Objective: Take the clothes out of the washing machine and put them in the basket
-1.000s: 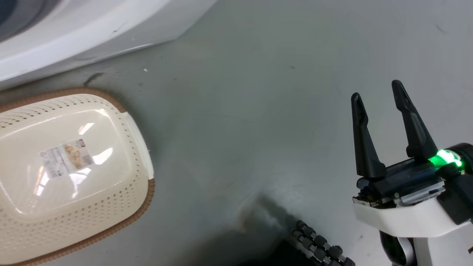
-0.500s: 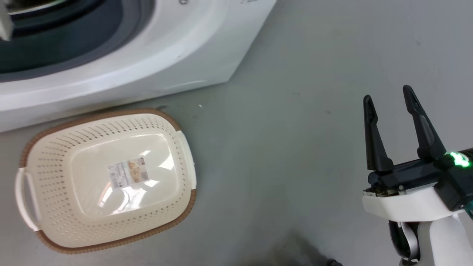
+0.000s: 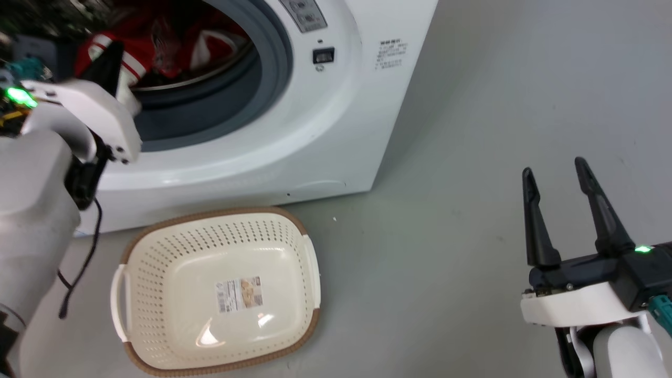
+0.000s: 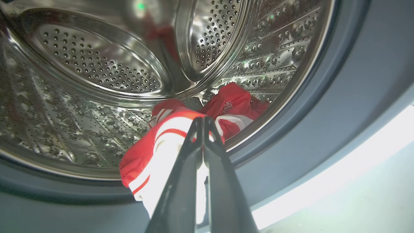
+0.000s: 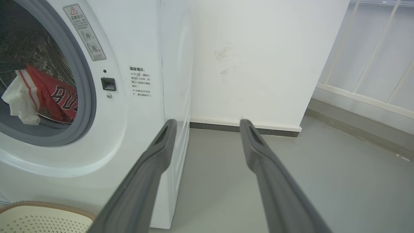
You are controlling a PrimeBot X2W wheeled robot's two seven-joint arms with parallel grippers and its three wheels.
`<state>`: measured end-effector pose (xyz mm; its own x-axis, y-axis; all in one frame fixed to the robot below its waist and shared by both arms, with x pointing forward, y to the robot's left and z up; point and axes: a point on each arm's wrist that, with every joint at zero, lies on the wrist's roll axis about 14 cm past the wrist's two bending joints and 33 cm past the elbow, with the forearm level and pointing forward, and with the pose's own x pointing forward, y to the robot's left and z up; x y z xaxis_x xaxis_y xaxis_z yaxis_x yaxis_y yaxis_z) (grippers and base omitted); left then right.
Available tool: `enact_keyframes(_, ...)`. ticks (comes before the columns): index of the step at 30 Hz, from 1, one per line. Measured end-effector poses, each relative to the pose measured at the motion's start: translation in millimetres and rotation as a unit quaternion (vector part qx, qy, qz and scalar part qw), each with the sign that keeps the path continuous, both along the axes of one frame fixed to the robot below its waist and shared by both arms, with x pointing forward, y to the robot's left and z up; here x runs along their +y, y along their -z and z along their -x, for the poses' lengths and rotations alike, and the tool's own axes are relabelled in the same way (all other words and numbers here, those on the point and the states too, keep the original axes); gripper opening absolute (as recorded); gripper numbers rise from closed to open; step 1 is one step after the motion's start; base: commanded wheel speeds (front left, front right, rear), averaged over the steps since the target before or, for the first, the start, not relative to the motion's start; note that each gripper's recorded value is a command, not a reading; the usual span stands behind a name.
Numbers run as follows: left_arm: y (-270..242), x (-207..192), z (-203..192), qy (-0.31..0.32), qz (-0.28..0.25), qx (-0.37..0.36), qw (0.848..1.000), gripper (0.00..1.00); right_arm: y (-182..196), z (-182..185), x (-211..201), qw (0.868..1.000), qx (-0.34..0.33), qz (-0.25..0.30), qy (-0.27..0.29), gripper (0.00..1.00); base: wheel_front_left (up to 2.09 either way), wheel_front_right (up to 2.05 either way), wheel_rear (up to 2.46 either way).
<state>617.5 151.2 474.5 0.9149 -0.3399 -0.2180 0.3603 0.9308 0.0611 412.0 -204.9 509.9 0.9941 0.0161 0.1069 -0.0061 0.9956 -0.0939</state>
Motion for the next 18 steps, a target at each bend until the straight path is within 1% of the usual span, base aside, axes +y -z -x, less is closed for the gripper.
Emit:
enact_keyframes(4, -29, -3, 25, -0.002, 0.006, -0.032, 0.999, 0.0, -13, 10, 9, 1.0, -0.016, -0.001, -0.012, 1.0, 0.0, 0.0, 0.0)
enact_keyframes(8, -77, -9, 49, -0.004, 0.026, -0.096, 0.995, 0.0, -28, 21, 11, 0.999, -0.035, -0.003, -0.015, 1.0, 0.0, 0.0, 0.0)
enact_keyframes(10, -93, -7, 65, -0.009, 0.031, -0.12, 0.992, 0.0, -32, 26, 13, 0.999, -0.041, -0.004, -0.018, 1.0, 0.0, 0.0, 0.0)
enact_keyframes(13, -119, -8, 91, -0.01, 0.041, -0.161, 0.986, 0.0, -40, 33, 16, 0.998, -0.051, -0.005, -0.022, 1.0, 0.0, 0.0, 0.0)
enact_keyframes(14, -138, -6, 107, -0.013, 0.046, -0.191, 0.98, 0.0, -44, 37, 19, 0.998, -0.058, -0.004, -0.025, 1.0, 0.0, 0.0, 0.0)
enact_keyframes(15, -138, -6, 107, -0.013, 0.046, -0.191, 0.98, 0.0, -44, 37, 19, 0.998, -0.058, -0.004, -0.025, 1.0, 0.0, 0.0, 0.0)
enact_keyframes(16, -152, -5, 125, -0.015, 0.055, -0.215, 0.975, 0.0, -48, 41, 22, 0.997, -0.064, -0.005, -0.03, 1.0, 0.0, 0.0, 0.0)
enact_keyframes(17, -160, -5, 134, -0.017, 0.061, -0.226, 0.972, 0.0, -51, 43, 23, 0.997, -0.068, -0.006, -0.032, 1.0, 0.0, 0.0, 0.0)
enact_keyframes(18, -160, -5, 134, -0.017, 0.061, -0.226, 0.972, 0.0, -51, 43, 23, 0.997, -0.068, -0.006, -0.032, 1.0, 0.0, 0.0, 0.0)
